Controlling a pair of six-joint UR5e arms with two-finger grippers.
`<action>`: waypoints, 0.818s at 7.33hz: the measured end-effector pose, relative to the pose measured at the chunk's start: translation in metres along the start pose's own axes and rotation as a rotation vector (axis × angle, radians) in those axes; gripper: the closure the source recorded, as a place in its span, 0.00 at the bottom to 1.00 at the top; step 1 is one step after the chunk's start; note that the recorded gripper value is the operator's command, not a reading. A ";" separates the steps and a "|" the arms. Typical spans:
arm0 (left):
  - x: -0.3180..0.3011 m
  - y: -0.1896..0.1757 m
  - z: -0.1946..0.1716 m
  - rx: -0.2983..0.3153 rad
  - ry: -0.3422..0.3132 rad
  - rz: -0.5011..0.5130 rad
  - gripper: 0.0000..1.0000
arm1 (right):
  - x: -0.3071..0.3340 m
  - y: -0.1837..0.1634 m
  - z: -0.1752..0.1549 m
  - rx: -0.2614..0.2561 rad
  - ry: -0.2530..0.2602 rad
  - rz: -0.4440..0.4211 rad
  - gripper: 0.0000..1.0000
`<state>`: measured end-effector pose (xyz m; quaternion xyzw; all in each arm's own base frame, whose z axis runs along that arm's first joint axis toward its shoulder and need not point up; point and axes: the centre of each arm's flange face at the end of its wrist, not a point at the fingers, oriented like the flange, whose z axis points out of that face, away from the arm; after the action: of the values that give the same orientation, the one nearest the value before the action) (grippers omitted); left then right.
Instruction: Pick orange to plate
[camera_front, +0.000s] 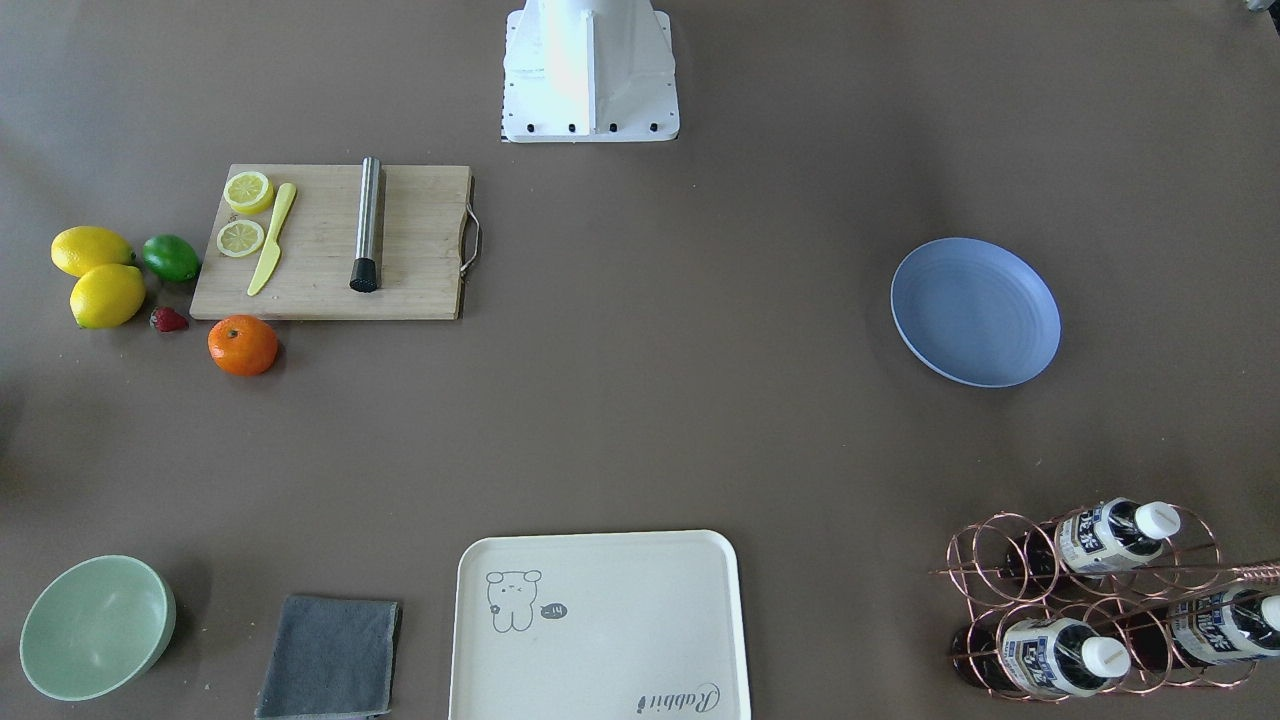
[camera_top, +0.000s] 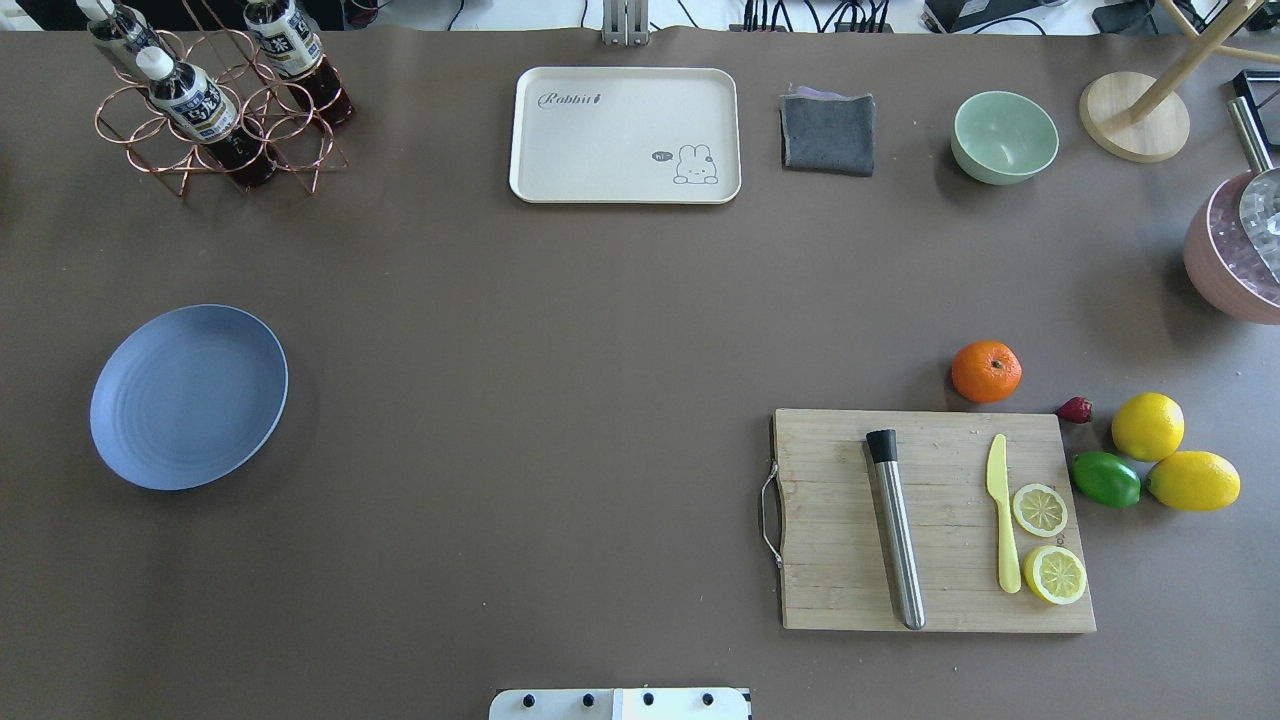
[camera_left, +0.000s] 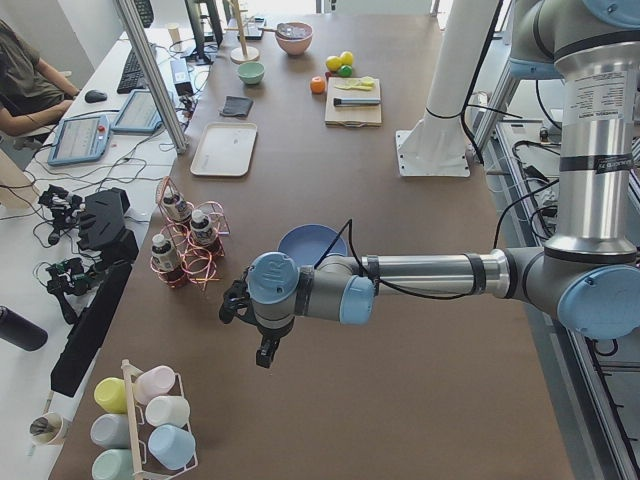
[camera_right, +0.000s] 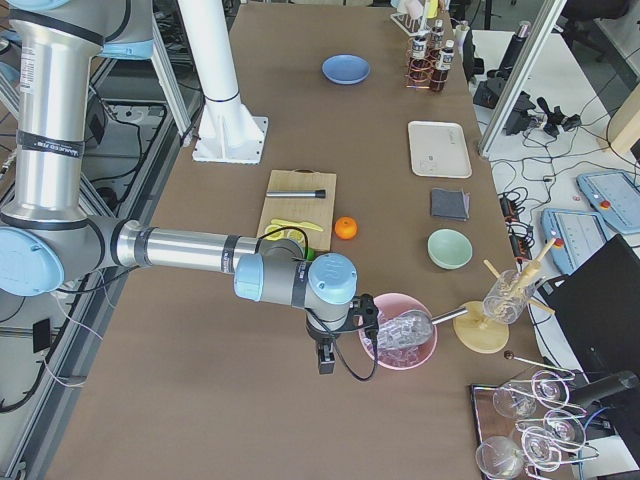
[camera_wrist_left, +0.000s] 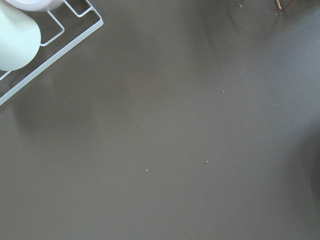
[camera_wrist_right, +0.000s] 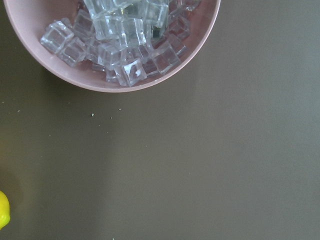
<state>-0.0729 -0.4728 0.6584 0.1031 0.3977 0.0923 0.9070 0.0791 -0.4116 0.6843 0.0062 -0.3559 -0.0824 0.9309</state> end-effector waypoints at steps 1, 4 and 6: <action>0.000 0.003 0.001 0.000 0.002 0.001 0.02 | -0.001 0.000 0.000 0.000 0.000 -0.002 0.00; 0.004 0.001 0.001 0.003 0.000 0.014 0.02 | -0.001 0.000 0.001 -0.003 -0.001 -0.001 0.00; 0.005 0.006 0.003 0.006 0.005 0.018 0.02 | -0.001 0.001 0.001 -0.003 -0.001 -0.001 0.00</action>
<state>-0.0678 -0.4658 0.6590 0.1092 0.3992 0.0998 0.9048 0.0779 -0.4108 0.6846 0.0048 -0.3562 -0.0833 0.9307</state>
